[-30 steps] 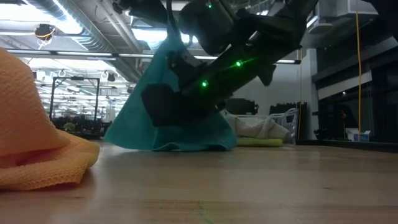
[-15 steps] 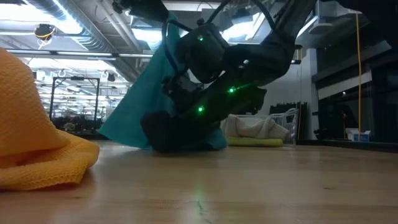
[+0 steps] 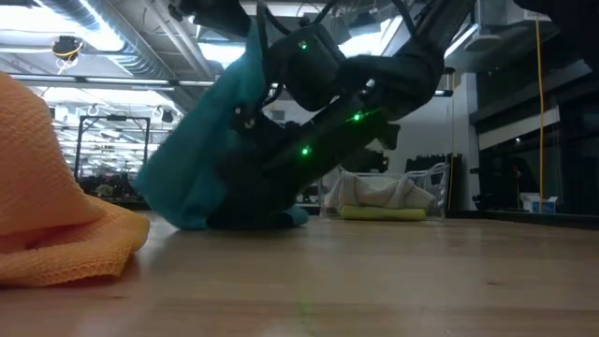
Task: Fold microfiber towels
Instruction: Fold the blue microfiber towel
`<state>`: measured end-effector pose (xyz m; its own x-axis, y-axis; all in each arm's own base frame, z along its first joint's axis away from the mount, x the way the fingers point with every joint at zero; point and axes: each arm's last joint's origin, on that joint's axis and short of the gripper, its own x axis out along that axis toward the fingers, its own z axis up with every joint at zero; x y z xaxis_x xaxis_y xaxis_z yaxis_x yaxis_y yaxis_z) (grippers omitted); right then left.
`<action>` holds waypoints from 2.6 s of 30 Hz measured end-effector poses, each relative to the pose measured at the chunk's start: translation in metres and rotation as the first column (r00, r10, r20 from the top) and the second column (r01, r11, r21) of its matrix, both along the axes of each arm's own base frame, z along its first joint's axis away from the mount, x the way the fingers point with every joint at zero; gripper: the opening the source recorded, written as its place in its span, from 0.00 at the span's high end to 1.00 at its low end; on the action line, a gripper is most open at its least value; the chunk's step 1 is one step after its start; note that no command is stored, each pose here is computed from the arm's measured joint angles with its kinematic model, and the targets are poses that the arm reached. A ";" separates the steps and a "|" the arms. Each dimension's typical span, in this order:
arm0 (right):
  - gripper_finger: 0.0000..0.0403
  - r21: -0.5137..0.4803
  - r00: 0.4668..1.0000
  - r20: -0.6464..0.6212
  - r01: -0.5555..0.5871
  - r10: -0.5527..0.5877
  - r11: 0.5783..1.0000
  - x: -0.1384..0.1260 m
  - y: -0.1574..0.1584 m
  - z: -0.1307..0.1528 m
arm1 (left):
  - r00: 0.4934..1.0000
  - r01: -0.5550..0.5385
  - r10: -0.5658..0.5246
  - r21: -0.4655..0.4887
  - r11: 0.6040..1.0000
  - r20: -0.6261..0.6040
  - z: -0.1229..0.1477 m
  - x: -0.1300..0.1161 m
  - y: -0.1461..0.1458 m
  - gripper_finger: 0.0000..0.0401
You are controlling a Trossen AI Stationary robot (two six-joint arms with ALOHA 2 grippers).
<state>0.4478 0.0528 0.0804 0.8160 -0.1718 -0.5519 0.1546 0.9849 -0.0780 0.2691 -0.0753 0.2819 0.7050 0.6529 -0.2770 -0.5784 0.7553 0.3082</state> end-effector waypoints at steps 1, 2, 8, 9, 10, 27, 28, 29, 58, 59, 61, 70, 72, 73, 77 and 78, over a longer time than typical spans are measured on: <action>0.98 0.013 1.000 -0.003 -0.024 0.024 1.000 0.000 0.002 0.002 | 1.000 0.000 0.000 0.001 1.000 -0.002 0.000 0.000 0.000 1.00; 0.98 0.018 0.999 -0.007 -0.042 0.042 0.999 -0.001 0.004 0.005 | 1.000 0.000 0.000 0.001 1.000 -0.002 0.000 0.000 0.000 1.00; 0.98 0.005 0.998 -0.018 -0.060 0.060 0.998 -0.012 0.015 0.050 | 1.000 0.002 -0.002 0.002 1.000 -0.007 -0.001 0.000 0.000 1.00; 0.98 0.006 0.998 -0.009 -0.064 0.064 0.998 -0.013 0.017 0.058 | 1.000 0.002 -0.002 0.002 1.000 -0.007 -0.001 0.000 0.000 1.00; 0.99 0.001 0.997 -0.021 -0.070 0.070 0.998 -0.016 0.019 0.064 | 1.000 0.002 -0.002 0.002 1.000 -0.008 -0.001 0.000 0.000 1.00; 0.86 0.073 0.920 -0.337 -0.185 0.199 0.980 -0.064 0.065 0.081 | 0.998 0.050 -0.050 -0.028 0.998 -0.023 -0.002 0.000 -0.001 1.00; 0.83 0.077 0.919 -0.343 -0.178 0.194 0.981 -0.065 0.065 0.080 | 0.998 0.052 -0.053 -0.029 0.998 -0.024 -0.002 0.000 -0.001 1.00; 0.81 0.077 0.917 -0.350 -0.177 0.192 0.981 -0.066 0.065 0.080 | 0.998 0.052 -0.053 -0.029 0.998 -0.024 -0.002 0.000 -0.002 1.00; 0.56 -0.067 0.996 -0.092 -0.013 0.007 0.998 -0.028 0.055 0.045 | 0.997 0.064 -0.067 -0.105 0.992 -0.029 -0.006 0.000 0.001 1.00; 0.56 -0.065 0.996 -0.090 -0.008 0.002 0.998 -0.027 0.055 0.044 | 0.997 0.063 -0.067 -0.105 0.992 -0.029 -0.006 0.000 0.001 1.00; 0.56 -0.075 0.997 -0.075 0.011 -0.017 0.997 -0.022 0.055 0.045 | 0.997 0.064 -0.067 -0.105 0.992 -0.029 -0.006 0.000 0.001 1.00; 0.56 -0.154 0.986 -0.088 0.125 -0.140 0.980 -0.008 0.054 0.029 | 0.997 0.064 -0.067 -0.105 0.992 -0.028 -0.006 0.000 0.001 1.00; 0.56 -0.190 0.976 -0.094 0.178 -0.198 0.966 -0.011 0.053 0.027 | 0.997 0.064 -0.067 -0.105 0.992 -0.028 -0.006 0.000 0.001 1.00; 0.56 -0.209 0.969 -0.091 0.205 -0.228 0.956 -0.013 0.054 0.027 | 0.997 0.064 -0.068 -0.105 0.992 -0.029 -0.006 0.000 0.001 1.00; 0.56 -0.273 0.949 -0.090 0.267 -0.301 0.924 -0.020 0.060 0.029 | 0.997 0.064 -0.067 -0.105 0.992 -0.029 -0.006 0.000 0.001 1.00; 0.56 -0.277 0.946 -0.095 0.273 -0.309 0.921 -0.022 0.061 0.029 | 0.997 0.064 -0.067 -0.105 0.992 -0.029 -0.006 0.000 0.001 1.00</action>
